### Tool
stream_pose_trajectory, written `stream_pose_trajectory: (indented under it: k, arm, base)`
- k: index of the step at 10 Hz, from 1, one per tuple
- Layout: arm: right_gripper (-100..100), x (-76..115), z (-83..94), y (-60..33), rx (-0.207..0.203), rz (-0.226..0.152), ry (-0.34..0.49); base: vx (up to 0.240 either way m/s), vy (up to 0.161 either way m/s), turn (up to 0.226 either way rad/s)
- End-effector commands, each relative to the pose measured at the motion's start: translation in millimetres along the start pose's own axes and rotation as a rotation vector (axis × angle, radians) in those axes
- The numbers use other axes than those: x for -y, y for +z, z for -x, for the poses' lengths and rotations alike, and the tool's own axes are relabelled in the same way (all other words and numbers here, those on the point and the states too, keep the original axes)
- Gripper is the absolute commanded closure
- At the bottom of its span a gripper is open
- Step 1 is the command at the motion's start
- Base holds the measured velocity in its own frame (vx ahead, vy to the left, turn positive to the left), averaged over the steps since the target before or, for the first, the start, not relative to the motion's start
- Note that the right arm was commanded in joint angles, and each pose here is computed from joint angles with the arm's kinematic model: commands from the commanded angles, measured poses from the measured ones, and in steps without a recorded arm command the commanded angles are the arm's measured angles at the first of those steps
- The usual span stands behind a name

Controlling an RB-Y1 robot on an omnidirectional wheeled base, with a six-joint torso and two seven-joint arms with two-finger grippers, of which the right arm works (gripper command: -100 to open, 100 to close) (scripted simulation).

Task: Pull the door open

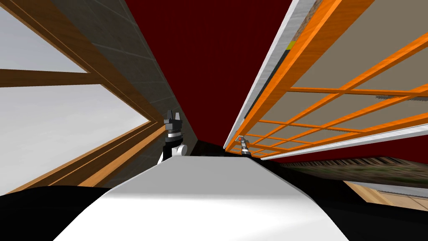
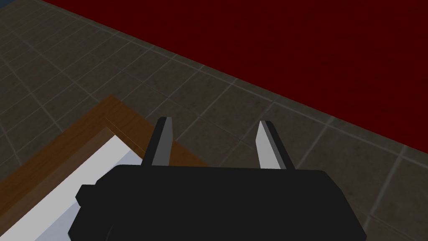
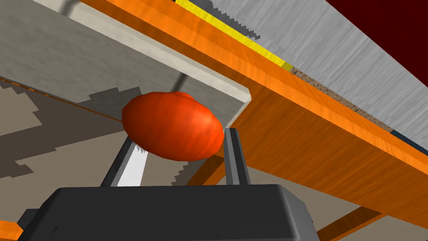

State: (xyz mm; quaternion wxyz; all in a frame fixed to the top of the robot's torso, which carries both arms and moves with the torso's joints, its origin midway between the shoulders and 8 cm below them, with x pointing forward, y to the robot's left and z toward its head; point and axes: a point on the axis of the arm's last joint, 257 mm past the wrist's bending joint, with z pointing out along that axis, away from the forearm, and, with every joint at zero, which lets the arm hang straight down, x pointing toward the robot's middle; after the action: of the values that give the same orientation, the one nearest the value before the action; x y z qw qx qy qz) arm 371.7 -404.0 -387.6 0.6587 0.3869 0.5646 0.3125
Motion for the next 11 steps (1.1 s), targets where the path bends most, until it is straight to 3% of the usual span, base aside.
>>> stream_pose_trajectory:
  k: [1,8,11]
  arm:
    - [100,-4.6,-11.3,2.7,-0.010,0.006,0.072]
    - [100,-7.0,-14.2,11.6,-0.001,0.006,0.286]
    - [100,-7.4,-14.9,13.7,0.001,0.005,0.339]
  base:
    - [-0.044,-0.010,0.053]
    - [-0.048,-0.014,0.035]
    - [-0.039,-0.016,0.036]
